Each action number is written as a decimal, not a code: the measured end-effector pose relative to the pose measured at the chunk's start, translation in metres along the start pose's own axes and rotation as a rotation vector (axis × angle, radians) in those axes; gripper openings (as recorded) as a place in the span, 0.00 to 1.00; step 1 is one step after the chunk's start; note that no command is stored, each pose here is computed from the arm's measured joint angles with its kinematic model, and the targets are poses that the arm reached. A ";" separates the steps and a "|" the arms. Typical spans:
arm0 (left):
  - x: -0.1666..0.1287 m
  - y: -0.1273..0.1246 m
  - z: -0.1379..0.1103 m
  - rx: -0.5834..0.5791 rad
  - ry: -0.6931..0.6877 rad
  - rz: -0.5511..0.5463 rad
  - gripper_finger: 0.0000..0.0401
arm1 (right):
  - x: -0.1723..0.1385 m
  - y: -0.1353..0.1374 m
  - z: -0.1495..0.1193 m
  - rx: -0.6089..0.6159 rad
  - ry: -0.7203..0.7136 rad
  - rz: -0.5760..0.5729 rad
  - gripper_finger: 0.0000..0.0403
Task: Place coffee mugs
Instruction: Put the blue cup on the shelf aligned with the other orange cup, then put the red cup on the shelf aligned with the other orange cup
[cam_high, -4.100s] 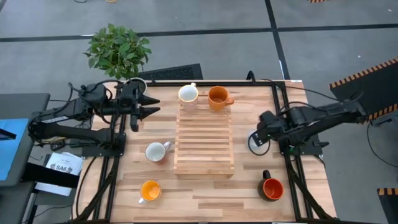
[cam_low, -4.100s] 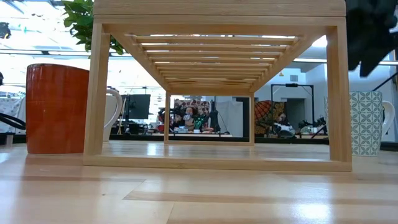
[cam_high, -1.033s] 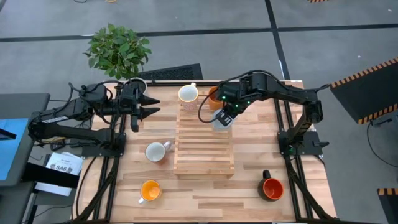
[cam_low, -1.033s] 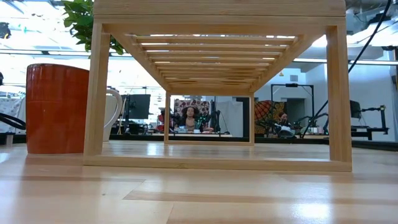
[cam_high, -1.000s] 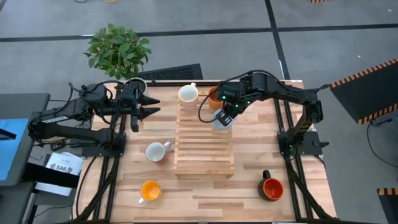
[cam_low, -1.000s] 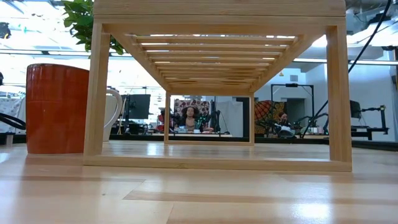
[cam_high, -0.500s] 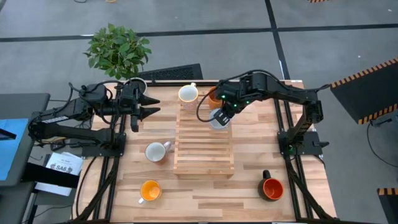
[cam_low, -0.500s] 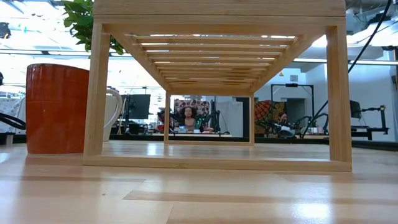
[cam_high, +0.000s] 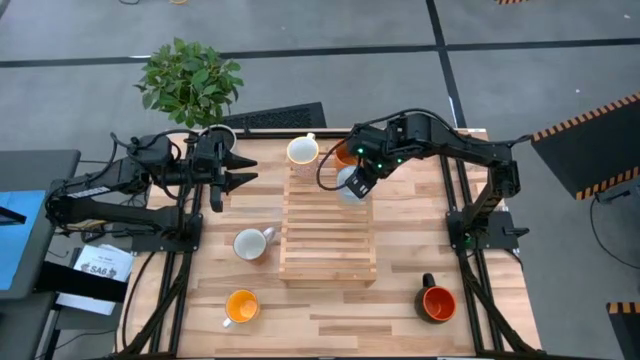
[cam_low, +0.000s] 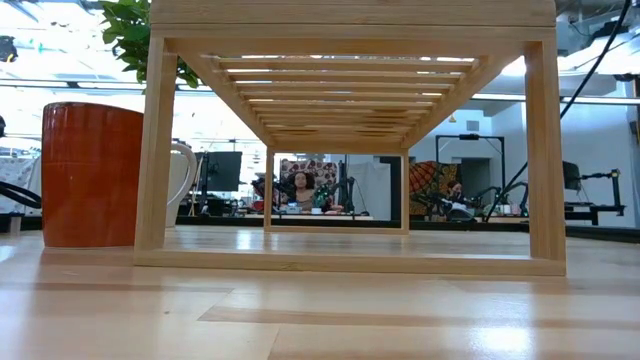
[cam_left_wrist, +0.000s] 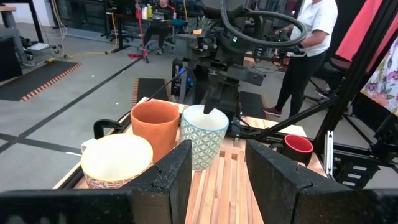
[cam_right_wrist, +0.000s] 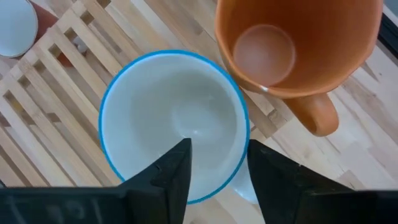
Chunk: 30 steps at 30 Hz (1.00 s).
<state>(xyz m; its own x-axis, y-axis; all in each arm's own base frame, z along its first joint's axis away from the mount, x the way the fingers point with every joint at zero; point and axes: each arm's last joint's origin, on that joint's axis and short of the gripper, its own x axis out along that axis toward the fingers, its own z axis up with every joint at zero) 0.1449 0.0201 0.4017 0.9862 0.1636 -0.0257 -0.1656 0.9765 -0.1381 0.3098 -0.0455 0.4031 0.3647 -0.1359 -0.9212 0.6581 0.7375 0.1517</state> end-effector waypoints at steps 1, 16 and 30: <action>0.000 0.000 0.000 0.000 0.000 0.000 0.33 | 0.000 -0.001 0.000 -0.001 0.004 -0.003 0.46; 0.000 0.000 -0.001 0.001 0.006 0.000 0.33 | -0.032 -0.014 -0.013 -0.066 -0.043 0.032 0.48; 0.010 0.001 -0.010 -0.083 0.097 0.018 0.33 | -0.059 -0.041 -0.085 -0.093 -0.098 -0.086 0.48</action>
<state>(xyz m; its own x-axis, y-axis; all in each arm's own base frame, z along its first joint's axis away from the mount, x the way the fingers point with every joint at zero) 0.1544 0.0214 0.3911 0.9789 0.1626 -0.1241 -0.1867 0.9579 -0.2179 0.2050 -0.0115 0.4209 0.3752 -0.2621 -0.8891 0.6273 0.7780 0.0354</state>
